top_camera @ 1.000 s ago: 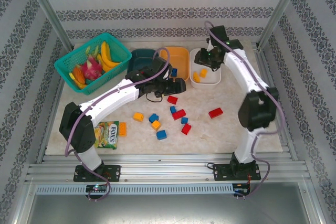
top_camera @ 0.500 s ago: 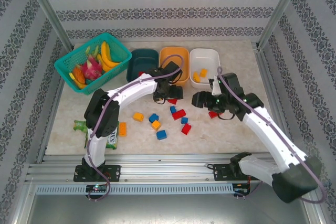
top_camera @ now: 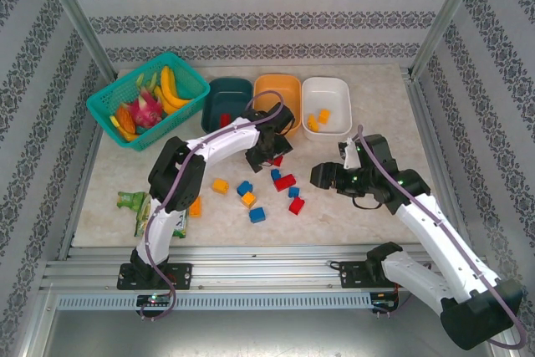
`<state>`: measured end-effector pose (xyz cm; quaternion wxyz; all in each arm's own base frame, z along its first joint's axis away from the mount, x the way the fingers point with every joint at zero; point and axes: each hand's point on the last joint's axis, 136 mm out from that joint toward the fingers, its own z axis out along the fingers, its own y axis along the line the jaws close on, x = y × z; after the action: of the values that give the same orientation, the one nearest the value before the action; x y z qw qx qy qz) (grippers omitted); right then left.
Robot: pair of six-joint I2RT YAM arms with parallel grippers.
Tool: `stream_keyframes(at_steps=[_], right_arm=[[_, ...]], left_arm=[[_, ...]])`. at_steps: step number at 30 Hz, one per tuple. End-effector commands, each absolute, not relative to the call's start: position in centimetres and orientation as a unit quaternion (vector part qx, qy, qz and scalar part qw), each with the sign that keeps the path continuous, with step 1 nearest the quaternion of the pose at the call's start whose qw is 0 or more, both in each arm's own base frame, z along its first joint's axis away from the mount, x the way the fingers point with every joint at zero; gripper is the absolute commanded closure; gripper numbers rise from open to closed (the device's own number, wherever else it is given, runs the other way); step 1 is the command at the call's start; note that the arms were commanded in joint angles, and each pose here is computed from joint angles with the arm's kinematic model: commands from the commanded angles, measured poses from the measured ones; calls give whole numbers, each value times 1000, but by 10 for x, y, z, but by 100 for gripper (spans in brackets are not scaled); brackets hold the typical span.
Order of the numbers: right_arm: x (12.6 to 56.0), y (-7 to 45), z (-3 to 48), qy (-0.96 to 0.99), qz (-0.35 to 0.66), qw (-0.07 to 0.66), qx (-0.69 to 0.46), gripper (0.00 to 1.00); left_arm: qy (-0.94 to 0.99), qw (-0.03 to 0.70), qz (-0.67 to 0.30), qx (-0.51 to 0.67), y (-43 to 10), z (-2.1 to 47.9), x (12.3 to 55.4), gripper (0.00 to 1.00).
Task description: Sort the legos into containers by color
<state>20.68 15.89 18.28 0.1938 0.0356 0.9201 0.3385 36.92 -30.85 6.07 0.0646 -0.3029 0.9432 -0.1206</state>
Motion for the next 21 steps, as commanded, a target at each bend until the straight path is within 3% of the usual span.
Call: stream_keyframes(at_steps=[1,15,21], right_arm=[[201,162,183,914,358,188,26,27],[201,155,187,908,368,196,43,26],[200,154,185,909,366,193,46,26]], left_arm=[[911,80,-135,-381,-318,65,383,15],[894,67,-106,-430,-315,34,389,31],[897,67,-102,-425,-315,27,393,42]])
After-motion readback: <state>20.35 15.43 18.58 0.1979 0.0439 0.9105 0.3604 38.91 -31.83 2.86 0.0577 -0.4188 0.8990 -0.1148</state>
